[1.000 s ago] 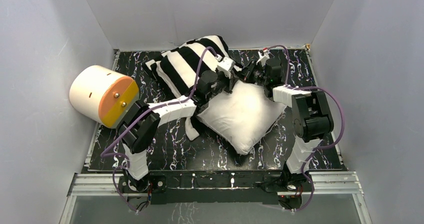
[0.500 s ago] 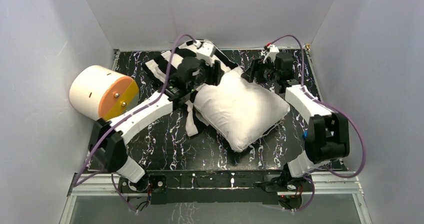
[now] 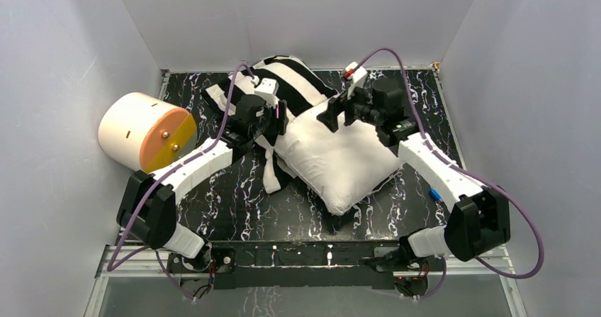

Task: Put the pillow into the pillowcase
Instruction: Stuff the pillow into the pillowcase.

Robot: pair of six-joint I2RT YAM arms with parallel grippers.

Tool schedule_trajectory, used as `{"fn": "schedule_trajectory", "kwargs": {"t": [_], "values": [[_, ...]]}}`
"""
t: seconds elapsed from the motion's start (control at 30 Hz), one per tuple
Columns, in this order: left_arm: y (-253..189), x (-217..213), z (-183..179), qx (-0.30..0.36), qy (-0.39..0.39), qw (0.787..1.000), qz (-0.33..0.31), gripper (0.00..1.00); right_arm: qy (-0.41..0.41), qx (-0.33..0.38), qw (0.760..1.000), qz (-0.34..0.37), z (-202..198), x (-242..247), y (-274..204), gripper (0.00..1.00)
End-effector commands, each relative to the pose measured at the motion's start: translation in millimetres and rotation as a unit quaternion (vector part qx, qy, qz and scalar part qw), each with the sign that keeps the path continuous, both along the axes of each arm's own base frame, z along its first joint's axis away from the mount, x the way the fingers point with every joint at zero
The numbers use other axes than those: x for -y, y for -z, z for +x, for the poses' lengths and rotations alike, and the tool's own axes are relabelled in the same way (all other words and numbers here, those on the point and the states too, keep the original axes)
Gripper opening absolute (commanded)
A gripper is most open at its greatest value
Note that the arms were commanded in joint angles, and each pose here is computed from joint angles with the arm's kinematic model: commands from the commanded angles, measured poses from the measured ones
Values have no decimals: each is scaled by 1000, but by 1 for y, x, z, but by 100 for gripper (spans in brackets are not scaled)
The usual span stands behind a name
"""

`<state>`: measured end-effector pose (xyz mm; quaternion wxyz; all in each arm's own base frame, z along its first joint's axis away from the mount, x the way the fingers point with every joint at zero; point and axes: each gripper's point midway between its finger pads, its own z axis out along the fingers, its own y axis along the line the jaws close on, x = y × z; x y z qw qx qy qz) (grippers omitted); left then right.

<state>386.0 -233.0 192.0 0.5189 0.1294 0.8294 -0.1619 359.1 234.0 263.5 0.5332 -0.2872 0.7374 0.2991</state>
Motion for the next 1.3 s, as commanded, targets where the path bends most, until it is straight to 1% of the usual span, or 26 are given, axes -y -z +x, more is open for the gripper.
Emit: {"fn": "schedule_trajectory", "kwargs": {"t": [0.0, 0.03, 0.07, 0.1, 0.13, 0.2, 0.23, 0.27, 0.3, 0.33, 0.37, 0.43, 0.5, 0.53, 0.67, 0.73, 0.87, 0.97, 1.0, 1.03, 1.07, 1.13, 1.17, 1.2, 1.23, 1.27], "values": [[0, 9, 7, 11, 16, 1000, -13, 56, -15, 59, 996, -58, 12, -29, 23, 98], [3, 11, 8, 10, 22, 1000, -13, 53, -20, 60, 995, -74, 13, -37, 35, 98], [5, 12, 7, 8, 28, 999, -13, 47, -22, 64, 994, -89, 14, -47, 48, 98], [6, 14, 5, 4, 35, 999, -13, 39, -24, 69, 992, -103, 16, -53, 61, 98], [5, 15, 3, 3, 42, 999, -13, 28, -29, 65, 991, -111, 17, -60, 75, 98], [-4, 20, -3, 4, 64, 998, -24, 3, -35, 46, 992, -112, 20, -68, 100, 98], [-12, 23, -6, 8, 72, 997, -36, 0, -40, 37, 993, -109, 22, -72, 110, 97], [-23, 27, -11, 12, 82, 995, -53, 0, -41, 30, 993, -104, 24, -75, 118, 94], [-38, 31, -16, 19, 94, 993, -74, 0, -41, 21, 994, -99, 26, -79, 125, 88], [-49, 35, -22, 22, 105, 990, -95, 0, -42, 14, 995, -94, 30, -84, 130, 82], [-62, 40, -27, 24, 114, 986, -119, 0, -44, 1, 995, -91, 33, -89, 137, 73], [-80, 48, -40, 22, 137, 976, -168, 0, -30, -4, 997, -65, 44, -98, 137, 43], [-80, 48, -52, 4, 136, 971, -194, 0, -12, 11, 999, -34, 56, -104, 126, 12], [-76, 44, -57, -4, 129, 971, -202, 0, 4, 11, 1000, -15, 62, -105, 119, 0], [-36, 35, -72, -33, 110, 970, -212, 0, 34, 23, 997, 59, 81, -117, 78, 0], [-22, 35, -71, -46, 103, 972, -208, 0, 42, 22, 992, 117, 82, -123, 61, 0], [-23, 57, -74, -59, 140, 957, -248, 0, 94, 7, 968, 232, 87, -120, 52, 0], [-25, 74, -82, -77, 170, 947, -263, 0, 165, -19, 944, 284, 103, -106, 58, 0], [-19, 73, -84, -88, 166, 947, -260, 0, 186, -24, 938, 291, 108, -100, 61, 0], [-11, 69, -84, -92, 154, 952, -249, 0, 195, -25, 938, 287, 111, -97, 65, 0], [-3, 61, -83, -96, 137, 958, -234, 0, 189, -22, 942, 275, 110, -97, 66, 0], [7, 46, -81, -96, 102, 968, -208, 0, 140, -16, 965, 221, 99, -105, 73, 0], [7, 39, -79, -91, 86, 973, -196, 0, 118, -20, 975, 189, 91, -106, 77, 9], [6, 31, -76, -91, 69, 976, -184, 3, 103, -25, 983, 151, 82, -103, 84, 20], [3, 24, -75, -90, 56, 979, -173, 9, 93, -21, 988, 117, 72, -97, 87, 34], [0, 18, -72, -88, 46, 981, -165, 15, 83, 2, 993, 89, 62, -88, 78, 47]]}}
